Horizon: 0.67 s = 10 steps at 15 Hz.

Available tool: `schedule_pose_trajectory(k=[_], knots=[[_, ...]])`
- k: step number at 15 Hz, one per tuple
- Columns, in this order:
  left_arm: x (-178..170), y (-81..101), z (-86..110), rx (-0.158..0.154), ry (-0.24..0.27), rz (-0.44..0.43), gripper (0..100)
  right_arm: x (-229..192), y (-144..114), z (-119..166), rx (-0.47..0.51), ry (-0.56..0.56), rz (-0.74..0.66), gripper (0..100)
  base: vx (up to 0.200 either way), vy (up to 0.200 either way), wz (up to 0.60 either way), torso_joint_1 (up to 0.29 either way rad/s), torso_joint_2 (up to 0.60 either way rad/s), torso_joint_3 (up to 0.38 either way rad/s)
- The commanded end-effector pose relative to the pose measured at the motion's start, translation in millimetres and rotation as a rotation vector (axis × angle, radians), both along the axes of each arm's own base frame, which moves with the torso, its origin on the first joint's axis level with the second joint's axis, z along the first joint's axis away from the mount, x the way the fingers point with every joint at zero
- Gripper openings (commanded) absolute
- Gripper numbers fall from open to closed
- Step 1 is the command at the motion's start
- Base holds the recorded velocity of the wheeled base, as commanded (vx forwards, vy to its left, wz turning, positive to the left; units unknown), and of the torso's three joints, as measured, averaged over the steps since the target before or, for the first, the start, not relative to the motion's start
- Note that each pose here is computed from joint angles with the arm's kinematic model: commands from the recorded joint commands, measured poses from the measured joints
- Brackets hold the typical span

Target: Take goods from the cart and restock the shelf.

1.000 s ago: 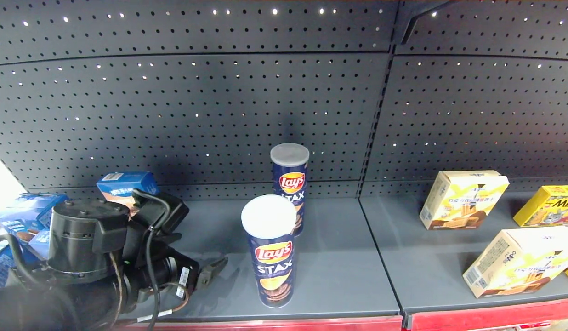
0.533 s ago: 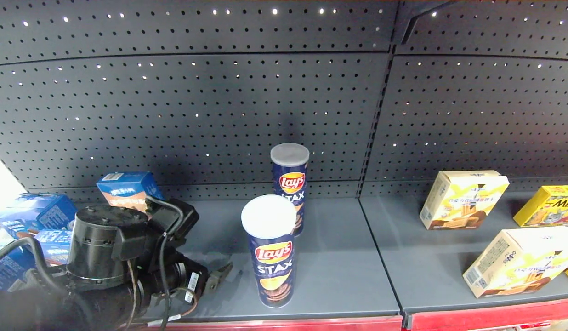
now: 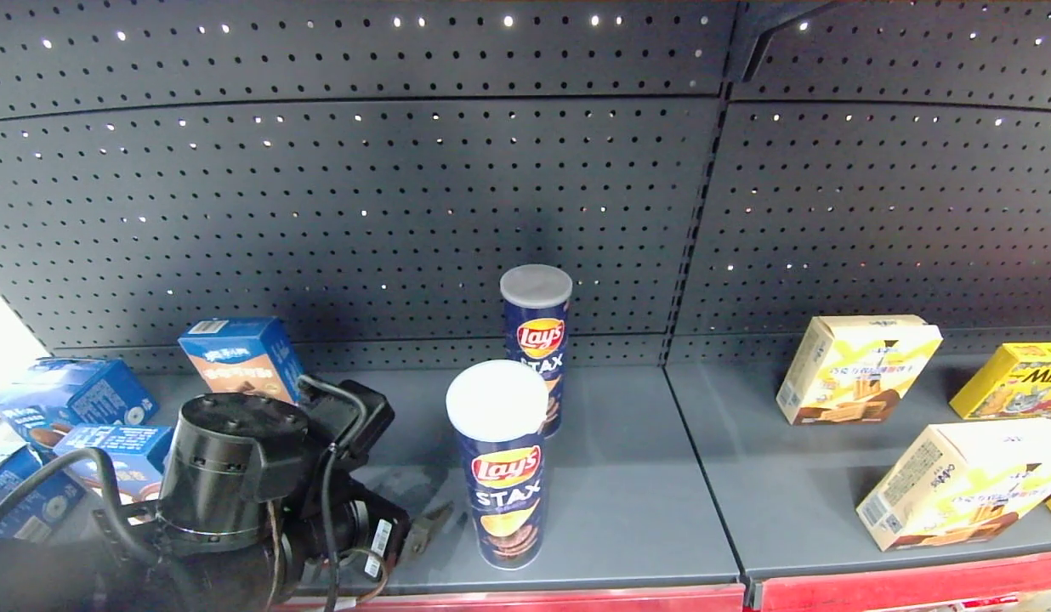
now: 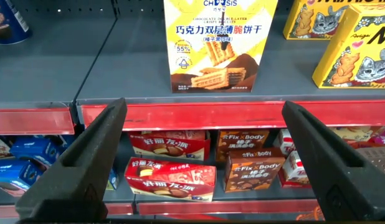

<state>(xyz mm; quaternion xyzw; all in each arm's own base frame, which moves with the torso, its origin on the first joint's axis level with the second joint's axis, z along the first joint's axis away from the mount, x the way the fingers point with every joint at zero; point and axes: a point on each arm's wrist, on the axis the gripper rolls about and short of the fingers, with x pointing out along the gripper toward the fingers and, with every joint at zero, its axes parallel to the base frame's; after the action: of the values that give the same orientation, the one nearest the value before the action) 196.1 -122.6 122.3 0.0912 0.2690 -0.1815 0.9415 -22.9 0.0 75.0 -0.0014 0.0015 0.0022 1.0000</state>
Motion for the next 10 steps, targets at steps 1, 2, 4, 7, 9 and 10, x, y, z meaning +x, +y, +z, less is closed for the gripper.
schedule_pose_trajectory(k=[1,2,4,7,9,10], knots=[[-0.1,-2.0,-1.7,0.005,0.004,-0.006,100,0.1,0.0,0.0,0.000,0.002,0.000,100,0.000,0.000,0.00,0.000,0.00,0.000],[1.0,-3.5,-3.6,0.009,0.009,-0.008,100,0.1,0.0,0.0,0.000,0.002,0.000,100,0.000,0.000,0.00,0.000,0.00,0.000],[4.5,-5.3,-2.1,0.006,0.002,-0.002,100,0.1,0.0,0.2,0.000,0.000,0.000,100,0.000,0.000,0.00,0.000,0.00,0.000],[12.1,-10.2,1.7,-0.005,-0.014,0.004,100,0.1,0.0,0.0,0.000,0.002,0.000,100,0.000,0.000,0.00,0.000,0.00,0.000],[13.8,-12.3,3.8,-0.008,-0.022,0.000,100,0.1,0.0,0.0,0.000,0.002,0.000,100,0.000,0.000,0.00,0.000,0.00,0.000],[13.6,-13.0,3.5,-0.008,-0.021,-0.003,100,0.1,0.0,0.0,0.000,0.002,0.000,100,0.000,0.000,0.00,0.000,0.00,0.000]])
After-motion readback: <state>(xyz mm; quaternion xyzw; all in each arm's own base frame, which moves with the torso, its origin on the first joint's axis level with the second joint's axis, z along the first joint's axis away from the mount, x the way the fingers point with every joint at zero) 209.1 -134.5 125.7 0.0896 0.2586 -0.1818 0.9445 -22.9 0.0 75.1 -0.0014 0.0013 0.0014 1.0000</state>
